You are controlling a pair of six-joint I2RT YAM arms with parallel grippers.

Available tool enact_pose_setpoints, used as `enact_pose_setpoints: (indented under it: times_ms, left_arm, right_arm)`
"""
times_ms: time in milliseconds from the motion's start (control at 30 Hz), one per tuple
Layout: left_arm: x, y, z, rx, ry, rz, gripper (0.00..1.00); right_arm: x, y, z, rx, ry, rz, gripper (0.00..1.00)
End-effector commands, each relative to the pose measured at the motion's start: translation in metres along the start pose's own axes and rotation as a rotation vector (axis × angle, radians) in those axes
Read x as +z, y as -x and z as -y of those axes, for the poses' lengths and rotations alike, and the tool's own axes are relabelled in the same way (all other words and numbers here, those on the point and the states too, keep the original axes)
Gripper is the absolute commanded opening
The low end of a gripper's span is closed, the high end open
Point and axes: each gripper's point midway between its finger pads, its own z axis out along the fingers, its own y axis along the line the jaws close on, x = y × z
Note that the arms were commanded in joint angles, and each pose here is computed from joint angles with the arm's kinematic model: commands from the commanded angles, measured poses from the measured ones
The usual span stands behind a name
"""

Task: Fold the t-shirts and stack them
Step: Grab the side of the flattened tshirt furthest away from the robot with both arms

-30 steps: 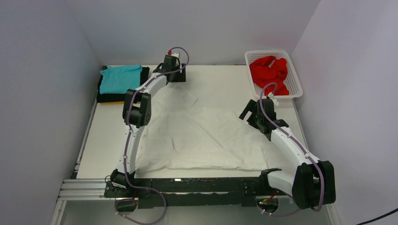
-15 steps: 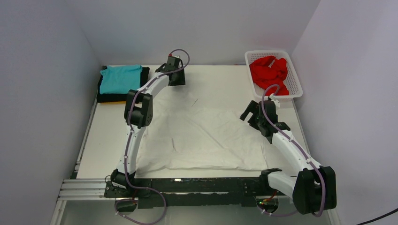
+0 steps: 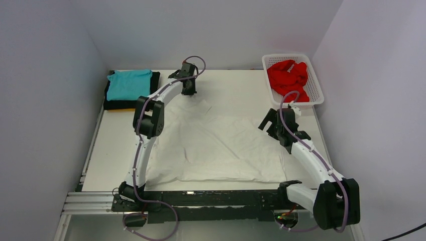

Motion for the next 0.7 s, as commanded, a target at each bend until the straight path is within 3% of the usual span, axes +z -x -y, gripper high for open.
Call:
enact_pose_setpoints:
  times_ms: [0,200,333,667]
  left_arm:
    - [-0.038,0.012,-0.009,0.036,0.038,0.049,0.0]
    - [-0.105,0.031,0.015,0.006,-0.148,0.197,0.0]
    - [-0.129,0.022,0.028,-0.01,-0.272,0.257,0.0]
    - [-0.148,-0.015,0.04,0.027,-0.368,0.21,0.0]
  right_arm:
    - [0.002,0.026,0.009,-0.036,-0.107,0.048,1.0]
    - [0.026,0.036,0.019,-0.062,-0.265,0.004,1.0]
    - [0.05,0.047,0.016,-0.049,-0.338,-0.006,1.0]
    - [0.122,0.064,0.013,-0.064,-0.572,-0.007,1.0]
